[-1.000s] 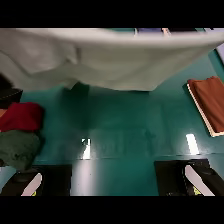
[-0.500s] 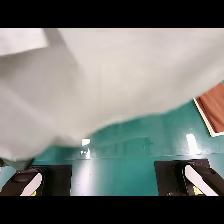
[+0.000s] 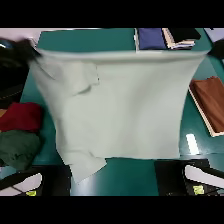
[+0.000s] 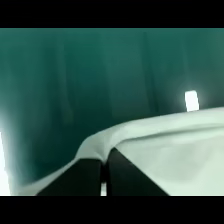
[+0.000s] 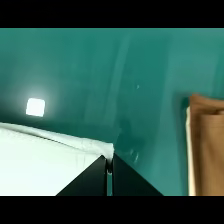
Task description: Fold the shirts.
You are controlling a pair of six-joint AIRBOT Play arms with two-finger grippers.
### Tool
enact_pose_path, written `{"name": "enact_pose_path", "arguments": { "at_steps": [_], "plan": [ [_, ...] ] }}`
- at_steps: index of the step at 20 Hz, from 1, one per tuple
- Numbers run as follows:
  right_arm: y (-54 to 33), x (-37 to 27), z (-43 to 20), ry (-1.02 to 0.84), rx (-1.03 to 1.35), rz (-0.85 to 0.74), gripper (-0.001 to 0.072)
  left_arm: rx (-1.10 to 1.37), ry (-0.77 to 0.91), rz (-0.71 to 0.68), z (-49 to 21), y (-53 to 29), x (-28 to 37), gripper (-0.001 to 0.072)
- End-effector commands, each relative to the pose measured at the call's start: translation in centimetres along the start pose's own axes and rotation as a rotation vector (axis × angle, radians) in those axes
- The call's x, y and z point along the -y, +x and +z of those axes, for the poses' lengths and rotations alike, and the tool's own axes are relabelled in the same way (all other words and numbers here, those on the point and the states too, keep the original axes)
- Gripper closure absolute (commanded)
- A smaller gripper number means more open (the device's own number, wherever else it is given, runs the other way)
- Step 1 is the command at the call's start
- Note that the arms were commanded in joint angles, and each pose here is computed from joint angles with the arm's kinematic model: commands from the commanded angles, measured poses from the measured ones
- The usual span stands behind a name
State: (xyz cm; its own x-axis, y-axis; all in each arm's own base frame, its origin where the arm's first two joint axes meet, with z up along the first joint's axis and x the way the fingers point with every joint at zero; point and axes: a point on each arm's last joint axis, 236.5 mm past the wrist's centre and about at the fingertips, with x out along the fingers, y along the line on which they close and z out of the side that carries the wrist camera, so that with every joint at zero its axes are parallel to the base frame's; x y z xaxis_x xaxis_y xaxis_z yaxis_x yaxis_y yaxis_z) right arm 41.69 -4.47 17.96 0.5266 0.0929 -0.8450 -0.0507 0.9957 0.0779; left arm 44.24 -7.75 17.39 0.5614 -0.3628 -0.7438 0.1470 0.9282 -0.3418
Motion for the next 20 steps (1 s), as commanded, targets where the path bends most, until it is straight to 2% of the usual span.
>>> {"name": "enact_pose_path", "arguments": {
  "at_steps": [1, 5, 7, 10, 14, 20],
  "plan": [
    [10.4, -0.5, -2.6, 0.007, -0.169, 0.054, 0.0694, -0.233, -0.079, -0.031, -5.4, 11.4, -3.9, 0.0684],
    [15.7, -1.5, -0.3, -0.012, -0.186, 0.075, 0.0693, -0.136, -0.095, -0.052, -2.4, 15.6, -5.1, 0.0684],
    [15.5, -1.7, 1.9, -0.03, -0.146, 0.074, 0.0693, -0.09, -0.066, -0.021, -0.4, 14.6, -5.8, 0.0684],
    [13.8, -1.1, 2.7, -0.036, -0.138, 0.061, 0.0693, -0.171, -0.034, 0.029, -1.1, 12.0, -7.8, 0.0683],
    [13.2, 0.6, -1.3, 0.02, -0.221, 0.055, 0.0693, -0.342, -0.085, 0.019, -5.8, 11.3, -9.2, 0.0683],
    [15.2, -0.6, -8.3, 0.047, -0.31, 0.067, 0.0693, -0.529, -0.104, -0.004, -13.4, 14.1, -8.2, 0.0683]
  ]
}}
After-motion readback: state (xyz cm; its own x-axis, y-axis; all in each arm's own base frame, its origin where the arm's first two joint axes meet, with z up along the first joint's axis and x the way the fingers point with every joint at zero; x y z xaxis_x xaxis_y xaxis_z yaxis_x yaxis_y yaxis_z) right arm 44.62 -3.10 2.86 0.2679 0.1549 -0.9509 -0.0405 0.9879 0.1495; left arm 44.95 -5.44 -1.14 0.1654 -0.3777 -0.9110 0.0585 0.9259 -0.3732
